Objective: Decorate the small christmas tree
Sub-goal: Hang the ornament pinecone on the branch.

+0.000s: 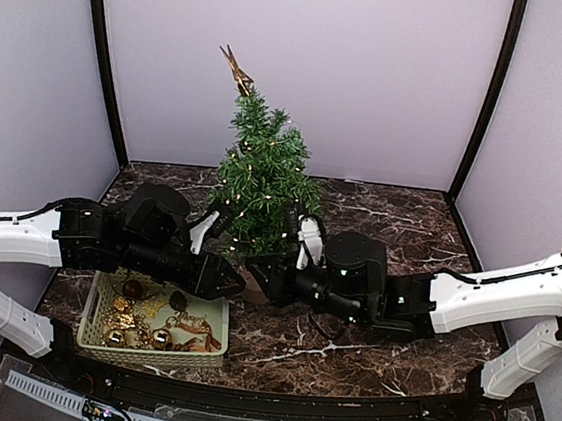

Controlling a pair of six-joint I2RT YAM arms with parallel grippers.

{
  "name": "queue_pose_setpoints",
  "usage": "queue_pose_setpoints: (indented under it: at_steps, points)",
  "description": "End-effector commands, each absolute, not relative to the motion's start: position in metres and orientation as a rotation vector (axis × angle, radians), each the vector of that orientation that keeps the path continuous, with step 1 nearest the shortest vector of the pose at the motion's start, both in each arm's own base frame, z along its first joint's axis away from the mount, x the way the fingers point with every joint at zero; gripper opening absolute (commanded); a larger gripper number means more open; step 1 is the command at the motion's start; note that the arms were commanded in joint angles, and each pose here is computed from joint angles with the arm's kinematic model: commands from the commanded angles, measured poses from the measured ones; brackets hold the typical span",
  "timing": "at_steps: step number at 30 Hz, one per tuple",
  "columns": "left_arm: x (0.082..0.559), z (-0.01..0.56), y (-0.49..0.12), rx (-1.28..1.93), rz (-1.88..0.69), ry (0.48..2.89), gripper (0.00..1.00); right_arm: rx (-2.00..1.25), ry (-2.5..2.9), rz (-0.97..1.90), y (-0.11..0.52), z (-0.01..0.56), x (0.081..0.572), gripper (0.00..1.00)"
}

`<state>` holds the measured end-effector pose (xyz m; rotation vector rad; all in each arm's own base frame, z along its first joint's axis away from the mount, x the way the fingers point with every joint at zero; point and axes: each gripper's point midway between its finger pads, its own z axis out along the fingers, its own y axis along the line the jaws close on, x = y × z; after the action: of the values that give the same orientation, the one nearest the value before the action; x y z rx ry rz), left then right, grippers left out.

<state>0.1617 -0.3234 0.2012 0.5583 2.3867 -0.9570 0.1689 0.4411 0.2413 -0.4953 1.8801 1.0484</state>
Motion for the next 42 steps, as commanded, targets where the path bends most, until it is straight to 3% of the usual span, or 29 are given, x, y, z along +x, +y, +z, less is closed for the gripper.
queue_pose_setpoints:
  at_steps: [1,6,11,23,35,42]
  points:
    - [0.158,0.203,-0.323,0.577,-0.97,2.365,0.41,-0.493,1.858,1.057,0.446,0.252,0.167,0.25]
    - [0.158,0.203,-0.324,0.578,-0.975,2.366,0.41,-0.493,1.871,1.03,0.447,0.248,0.168,0.26]
    - [0.158,0.202,-0.323,0.577,-0.971,2.369,0.41,-0.499,1.856,1.041,0.448,0.252,0.166,0.37]
    - [0.158,0.2,-0.322,0.57,-0.969,2.373,0.41,-0.445,1.781,1.078,0.43,0.281,0.162,0.49]
    - [0.158,0.201,-0.323,0.575,-0.974,2.372,0.41,-0.485,1.853,1.009,0.444,0.258,0.161,0.35]
    - [0.158,0.201,-0.324,0.579,-0.976,2.371,0.41,-0.491,1.849,1.008,0.447,0.258,0.161,0.22]
